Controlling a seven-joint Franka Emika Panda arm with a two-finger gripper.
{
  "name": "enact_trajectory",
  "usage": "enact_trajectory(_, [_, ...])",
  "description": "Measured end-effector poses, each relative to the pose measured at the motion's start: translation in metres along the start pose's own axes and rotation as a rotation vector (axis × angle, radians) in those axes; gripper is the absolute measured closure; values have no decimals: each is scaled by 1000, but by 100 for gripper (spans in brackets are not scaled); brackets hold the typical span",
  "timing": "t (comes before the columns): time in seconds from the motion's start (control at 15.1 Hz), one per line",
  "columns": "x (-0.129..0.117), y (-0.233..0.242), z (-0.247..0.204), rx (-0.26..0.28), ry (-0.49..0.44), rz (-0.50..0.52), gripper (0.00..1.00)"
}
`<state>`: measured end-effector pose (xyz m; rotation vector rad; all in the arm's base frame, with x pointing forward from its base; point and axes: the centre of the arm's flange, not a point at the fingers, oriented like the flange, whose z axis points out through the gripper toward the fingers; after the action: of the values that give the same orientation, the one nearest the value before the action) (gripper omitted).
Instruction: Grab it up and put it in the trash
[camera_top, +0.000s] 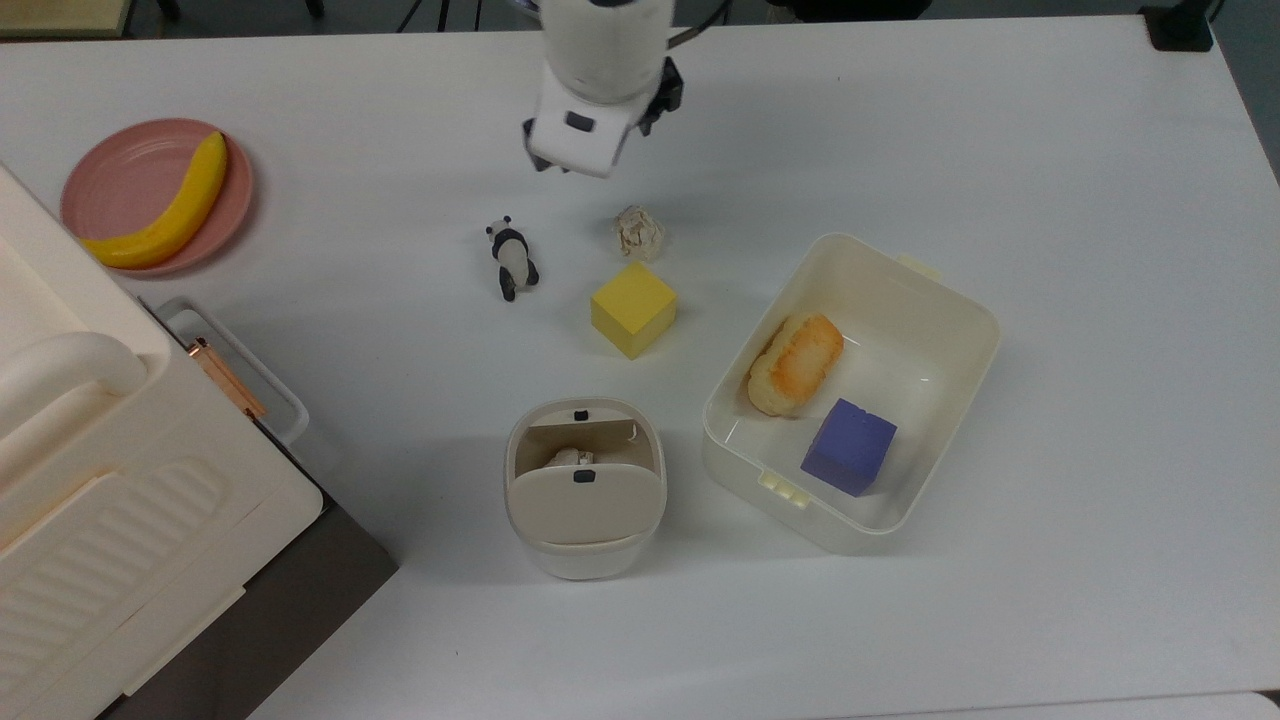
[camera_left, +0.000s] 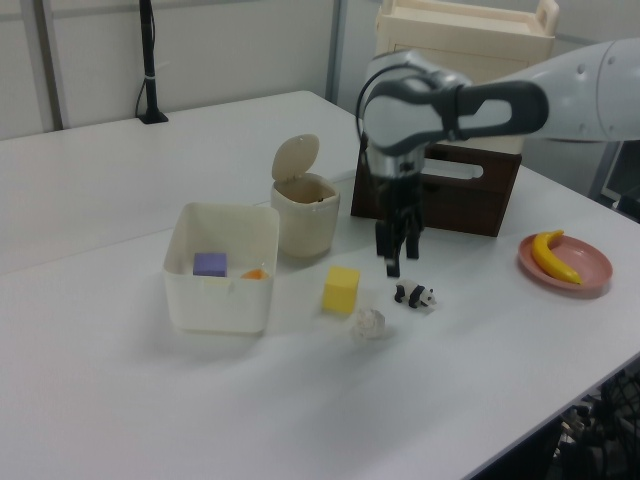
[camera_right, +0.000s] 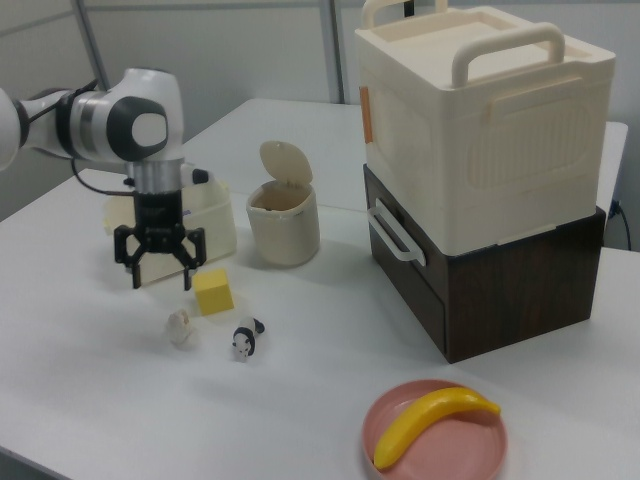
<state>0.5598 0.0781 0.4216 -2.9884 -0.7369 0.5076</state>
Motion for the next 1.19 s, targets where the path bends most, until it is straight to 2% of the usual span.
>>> enact_trajectory(0.2, [13, -20, 22, -9, -15, -24, 14])
enact_trajectory(0.59, [58, -17, 88, -97, -19, 22, 20])
enact_trajectory(0.73, [64, -19, 99, -115, -29, 26, 37])
enact_trajectory(0.93, [67, -26, 98, -125, -27, 22, 72])
enact_trajectory(0.99, [68, -27, 94, -128, -19, 22, 81])
enact_trajectory(1.06, [70, -29, 88, -130, -10, 20, 85])
enact_trajectory(1.19, [71, -30, 67, -136, 3, 23, 85])
